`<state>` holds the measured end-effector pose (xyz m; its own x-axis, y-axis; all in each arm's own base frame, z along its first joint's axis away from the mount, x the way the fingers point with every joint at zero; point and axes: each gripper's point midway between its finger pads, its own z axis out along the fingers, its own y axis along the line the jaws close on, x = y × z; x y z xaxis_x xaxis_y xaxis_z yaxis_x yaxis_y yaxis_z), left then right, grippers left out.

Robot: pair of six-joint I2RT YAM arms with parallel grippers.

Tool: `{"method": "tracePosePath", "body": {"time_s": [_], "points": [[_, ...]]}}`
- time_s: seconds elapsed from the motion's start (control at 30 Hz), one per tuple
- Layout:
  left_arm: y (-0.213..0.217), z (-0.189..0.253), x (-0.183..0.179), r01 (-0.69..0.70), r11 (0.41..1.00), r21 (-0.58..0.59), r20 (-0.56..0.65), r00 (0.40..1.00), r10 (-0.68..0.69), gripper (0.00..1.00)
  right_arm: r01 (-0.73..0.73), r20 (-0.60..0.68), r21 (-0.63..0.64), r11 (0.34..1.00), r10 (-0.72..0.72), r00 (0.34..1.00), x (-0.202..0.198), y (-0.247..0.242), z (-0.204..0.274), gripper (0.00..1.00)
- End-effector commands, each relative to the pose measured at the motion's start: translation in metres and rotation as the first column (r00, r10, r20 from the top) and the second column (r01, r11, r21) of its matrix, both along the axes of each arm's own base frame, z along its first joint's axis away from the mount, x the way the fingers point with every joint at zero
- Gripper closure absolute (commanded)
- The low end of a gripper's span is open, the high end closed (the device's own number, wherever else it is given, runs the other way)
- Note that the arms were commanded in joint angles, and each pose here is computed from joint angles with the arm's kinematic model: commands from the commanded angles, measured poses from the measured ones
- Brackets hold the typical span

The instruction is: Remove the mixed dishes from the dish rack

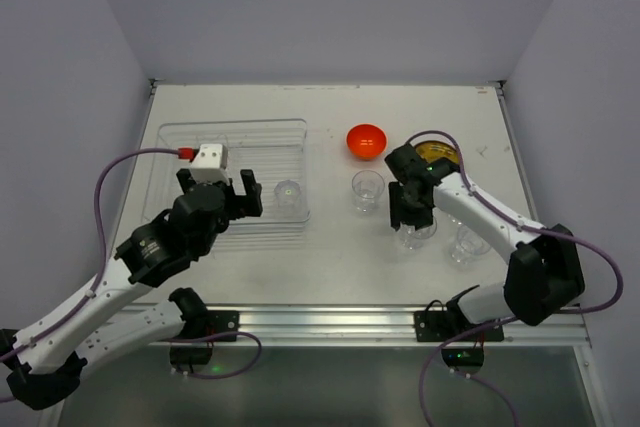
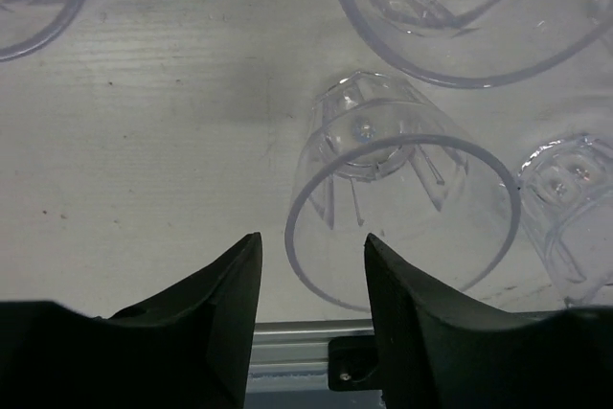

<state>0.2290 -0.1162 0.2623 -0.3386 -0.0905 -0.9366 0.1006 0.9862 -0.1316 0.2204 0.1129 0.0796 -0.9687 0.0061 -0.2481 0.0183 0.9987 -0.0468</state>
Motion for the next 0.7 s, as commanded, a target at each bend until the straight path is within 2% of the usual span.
{"method": "tracePosePath", "body": {"time_s": [0.0, 0.07, 0.1, 0.17, 0.27, 0.43, 0.53, 0.67], "points": [[-0.017, 0.002, 0.002, -0.045, 0.985, -0.168, -0.054, 0.998, 0.036, 0.0, -0.012, 0.123, 0.054, 0.998, 0.005, 0.992, 0.007, 0.001, 0.048, 0.5], [-0.029, -0.008, 0.006, -0.057, 0.978, -0.203, -0.098, 0.994, 0.037, 0.0, -0.03, 0.184, 0.086, 0.996, 0.014, 0.983, 0.003, -0.001, 0.072, 0.46], [-0.035, -0.012, 0.007, -0.079, 0.966, -0.244, -0.128, 0.991, 0.049, 0.0, -0.034, 0.209, 0.097, 0.995, 0.013, 0.978, 0.001, -0.003, 0.081, 0.41], [-0.041, -0.025, 0.012, -0.144, 0.959, -0.242, -0.202, 0.975, 0.096, 0.0, -0.052, 0.268, 0.103, 0.993, 0.023, 0.963, -0.002, -0.008, 0.097, 0.34], [-0.06, -0.04, 0.021, -0.167, 0.96, -0.226, -0.276, 0.956, 0.101, 0.0, -0.081, 0.392, 0.127, 0.988, 0.025, 0.92, -0.003, -0.014, 0.123, 0.03], [-0.079, -0.058, 0.042, -0.18, 0.977, -0.113, -0.324, 0.936, 0.135, 0.0, -0.117, 0.538, 0.187, 0.975, -0.002, 0.843, -0.001, -0.015, 0.15, 0.01], [-0.072, -0.058, 0.057, -0.239, 0.97, -0.046, -0.291, 0.932, 0.216, 0.03, -0.13, 0.567, 0.201, 0.971, -0.008, 0.823, -0.007, -0.017, 0.15, 0.01], [-0.076, -0.066, 0.068, -0.266, 0.964, -0.016, -0.291, 0.923, 0.25, 0.05, -0.157, 0.587, 0.221, 0.963, -0.002, 0.81, -0.016, -0.018, 0.152, 0.01]]}}
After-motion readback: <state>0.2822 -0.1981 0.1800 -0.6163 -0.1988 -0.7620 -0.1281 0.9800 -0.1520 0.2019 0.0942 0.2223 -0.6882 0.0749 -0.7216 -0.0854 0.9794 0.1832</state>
